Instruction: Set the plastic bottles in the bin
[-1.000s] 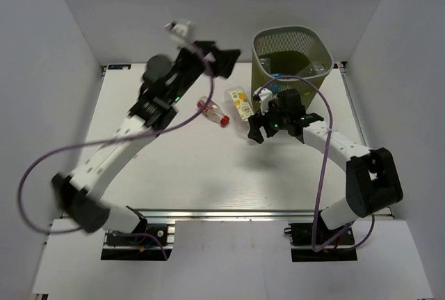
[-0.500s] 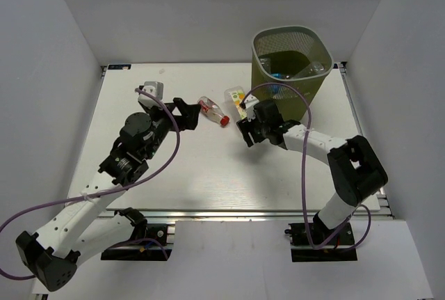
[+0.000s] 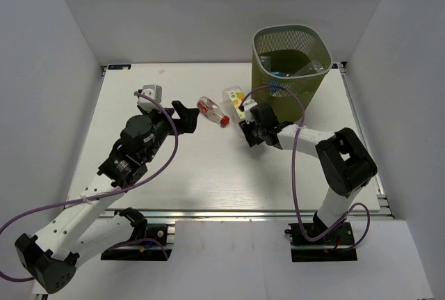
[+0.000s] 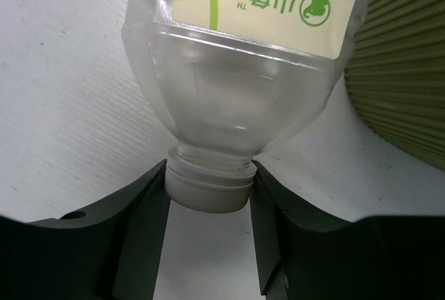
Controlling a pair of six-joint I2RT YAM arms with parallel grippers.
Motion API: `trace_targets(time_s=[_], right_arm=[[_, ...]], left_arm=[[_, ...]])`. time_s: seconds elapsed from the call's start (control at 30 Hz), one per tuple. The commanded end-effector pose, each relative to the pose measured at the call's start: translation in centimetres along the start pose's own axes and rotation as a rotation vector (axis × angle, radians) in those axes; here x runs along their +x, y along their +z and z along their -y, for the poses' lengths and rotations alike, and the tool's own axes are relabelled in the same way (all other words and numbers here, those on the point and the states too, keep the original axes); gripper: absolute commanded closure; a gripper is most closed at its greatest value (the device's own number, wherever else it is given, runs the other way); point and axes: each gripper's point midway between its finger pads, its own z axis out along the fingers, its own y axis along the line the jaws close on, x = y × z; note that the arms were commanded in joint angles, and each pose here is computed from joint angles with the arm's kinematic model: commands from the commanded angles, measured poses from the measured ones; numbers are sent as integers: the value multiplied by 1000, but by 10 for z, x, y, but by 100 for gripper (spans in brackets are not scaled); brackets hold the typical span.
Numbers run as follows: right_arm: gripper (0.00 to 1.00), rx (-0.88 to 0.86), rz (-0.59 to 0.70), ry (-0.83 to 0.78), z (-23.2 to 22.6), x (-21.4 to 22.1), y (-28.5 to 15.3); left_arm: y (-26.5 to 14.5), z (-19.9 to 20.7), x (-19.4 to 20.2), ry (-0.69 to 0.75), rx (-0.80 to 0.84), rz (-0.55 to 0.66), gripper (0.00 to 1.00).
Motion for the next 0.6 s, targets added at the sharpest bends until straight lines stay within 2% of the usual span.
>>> trace_targets(time_s=[0.0,0.03,0.13,0.37,0.4,0.57], right_arm=[[69,2,92,-3,0,-27,-4],[75,-11,116,-17,-1,-32,-11],[81,-25,126,-67,-2,-28,-19],[88,5,366,-207,6,-72,-98],[90,21,435,-240,10,-85,-121],[93,-1,530,-301,5,-97,-160]], left_arm=[[-4,-1,2,-10,-1,-5,0],[-4,-3,7,-8,-5,-14,0],[-3,-1,9,-19,6,-11,0],[11,-6,33,-16,-6,-58,0],[14,-4,31,-19,-2,-49,0],[19,-5,47,-25,9,-77,0]])
